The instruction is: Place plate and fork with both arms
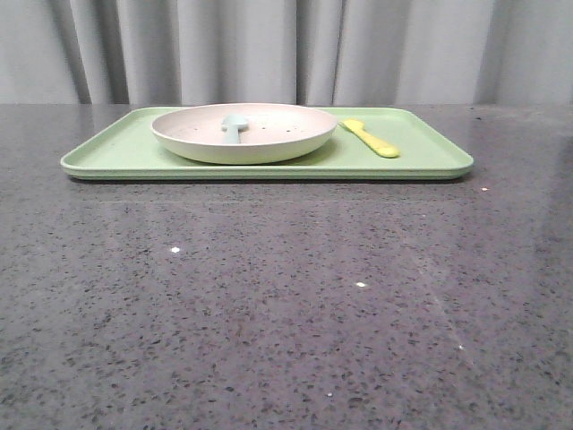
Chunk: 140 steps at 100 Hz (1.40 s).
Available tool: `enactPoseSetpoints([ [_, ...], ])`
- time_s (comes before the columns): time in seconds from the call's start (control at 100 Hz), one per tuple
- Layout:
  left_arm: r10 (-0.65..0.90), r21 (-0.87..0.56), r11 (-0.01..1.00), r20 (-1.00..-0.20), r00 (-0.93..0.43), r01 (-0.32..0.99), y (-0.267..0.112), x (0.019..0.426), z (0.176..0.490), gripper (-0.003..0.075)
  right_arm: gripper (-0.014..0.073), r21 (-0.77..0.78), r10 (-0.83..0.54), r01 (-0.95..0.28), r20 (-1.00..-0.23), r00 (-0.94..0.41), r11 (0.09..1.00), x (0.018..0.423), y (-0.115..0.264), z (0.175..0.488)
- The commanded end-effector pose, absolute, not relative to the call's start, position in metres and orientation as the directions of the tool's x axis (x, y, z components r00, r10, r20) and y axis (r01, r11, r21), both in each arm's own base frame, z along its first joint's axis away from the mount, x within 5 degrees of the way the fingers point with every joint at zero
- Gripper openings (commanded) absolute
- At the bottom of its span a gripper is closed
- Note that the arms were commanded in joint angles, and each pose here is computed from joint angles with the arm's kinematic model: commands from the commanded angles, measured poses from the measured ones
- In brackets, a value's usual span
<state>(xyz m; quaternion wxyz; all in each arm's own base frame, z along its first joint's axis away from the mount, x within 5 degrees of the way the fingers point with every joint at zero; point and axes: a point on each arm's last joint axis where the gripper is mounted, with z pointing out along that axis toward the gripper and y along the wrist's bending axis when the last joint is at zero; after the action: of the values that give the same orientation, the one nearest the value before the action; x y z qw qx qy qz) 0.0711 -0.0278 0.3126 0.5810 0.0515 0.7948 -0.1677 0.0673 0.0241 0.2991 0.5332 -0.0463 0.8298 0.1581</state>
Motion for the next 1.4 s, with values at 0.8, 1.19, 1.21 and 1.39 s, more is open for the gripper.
enactPoseSetpoints([
  [0.8, -0.169, -0.156, 0.975, -0.983, 0.075, 0.157, -0.01, 0.067, 0.292, -0.002, -0.0067, 0.204, 0.108, -0.263, -0.935, -0.338, 0.943, 0.069, 0.024, 0.313],
  [1.19, -0.036, -0.041, 0.998, -0.992, 0.121, -0.043, 0.003, 0.055, 0.238, -0.002, -0.0067, 0.204, 0.108, -0.263, -0.935, -0.338, 0.943, 0.069, 0.024, 0.313],
  [1.21, -0.031, -0.037, 0.998, -0.992, 0.123, -0.046, 0.003, 0.054, 0.235, -0.002, -0.0067, 0.204, 0.108, -0.263, -0.935, -0.338, 0.943, 0.069, 0.024, 0.313],
  [1.39, -0.03, -0.038, 0.998, -0.989, 0.148, -0.055, 0.003, 0.053, 0.215, -0.002, -0.0067, 0.204, 0.109, -0.263, -0.935, -0.337, 0.943, 0.069, 0.024, 0.313],
])
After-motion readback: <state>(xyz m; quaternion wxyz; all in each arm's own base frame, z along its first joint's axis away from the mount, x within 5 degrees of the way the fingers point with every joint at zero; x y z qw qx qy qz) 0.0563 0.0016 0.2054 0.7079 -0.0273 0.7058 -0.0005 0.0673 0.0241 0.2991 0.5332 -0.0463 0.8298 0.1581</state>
